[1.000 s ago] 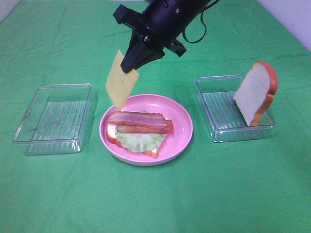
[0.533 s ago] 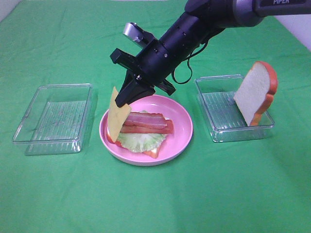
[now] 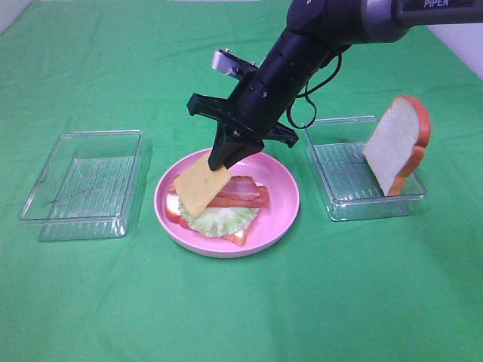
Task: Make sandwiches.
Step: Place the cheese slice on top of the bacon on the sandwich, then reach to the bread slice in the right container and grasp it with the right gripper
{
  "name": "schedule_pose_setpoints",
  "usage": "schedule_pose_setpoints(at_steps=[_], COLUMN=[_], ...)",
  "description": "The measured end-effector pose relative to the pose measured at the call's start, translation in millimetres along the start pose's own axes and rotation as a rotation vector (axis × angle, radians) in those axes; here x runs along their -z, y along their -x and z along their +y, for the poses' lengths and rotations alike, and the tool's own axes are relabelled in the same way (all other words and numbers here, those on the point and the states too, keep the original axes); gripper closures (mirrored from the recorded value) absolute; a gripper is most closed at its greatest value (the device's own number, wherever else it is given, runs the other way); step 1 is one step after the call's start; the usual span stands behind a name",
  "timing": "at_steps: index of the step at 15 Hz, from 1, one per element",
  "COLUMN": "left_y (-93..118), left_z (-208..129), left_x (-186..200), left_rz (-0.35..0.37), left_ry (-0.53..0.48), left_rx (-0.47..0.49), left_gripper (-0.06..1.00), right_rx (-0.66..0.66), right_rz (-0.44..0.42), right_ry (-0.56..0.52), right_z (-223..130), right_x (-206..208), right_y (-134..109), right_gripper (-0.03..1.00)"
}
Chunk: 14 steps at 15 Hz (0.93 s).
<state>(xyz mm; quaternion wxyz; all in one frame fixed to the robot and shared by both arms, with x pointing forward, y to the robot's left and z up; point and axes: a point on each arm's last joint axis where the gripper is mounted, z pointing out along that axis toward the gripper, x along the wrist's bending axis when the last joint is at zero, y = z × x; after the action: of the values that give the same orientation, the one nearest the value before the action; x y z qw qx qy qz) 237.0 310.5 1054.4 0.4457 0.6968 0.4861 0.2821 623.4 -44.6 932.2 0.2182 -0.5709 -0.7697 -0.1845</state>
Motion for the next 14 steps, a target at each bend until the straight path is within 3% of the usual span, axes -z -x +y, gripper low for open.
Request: schedule_pose_setpoints(at_steps=[2,4,6,11,14], left_y=[0.0,0.0,0.0,0.0,0.0], left_z=[0.0,0.0,0.0,0.0,0.0], left_x=[0.0,0.0,0.0,0.0,0.0], left_rz=[0.000,0.000,0.000,0.000,0.000], left_ry=[0.000,0.000,0.000,0.000,0.000], left_rx=[0.000,0.000,0.000,0.000,0.000], left_gripper=[0.16,0.16,0.16,0.16,0.16], right_rx=[-0.008,0.001,0.065,0.147,0.151], right_rz=[-0.018,-0.029,-0.102,-0.425,-0.551], right_ry=[0.000,0.010,0.058,0.187,0.239], right_z=[0.0,0.5,-1.2,-14.3,-24.1], right_x=[0.2,2.6,25.1,98.0,131.1], right_y=[2.0,1.7,-4.7,-13.0,-15.8], right_gripper=[0.55,0.36,0.31,0.30,0.30])
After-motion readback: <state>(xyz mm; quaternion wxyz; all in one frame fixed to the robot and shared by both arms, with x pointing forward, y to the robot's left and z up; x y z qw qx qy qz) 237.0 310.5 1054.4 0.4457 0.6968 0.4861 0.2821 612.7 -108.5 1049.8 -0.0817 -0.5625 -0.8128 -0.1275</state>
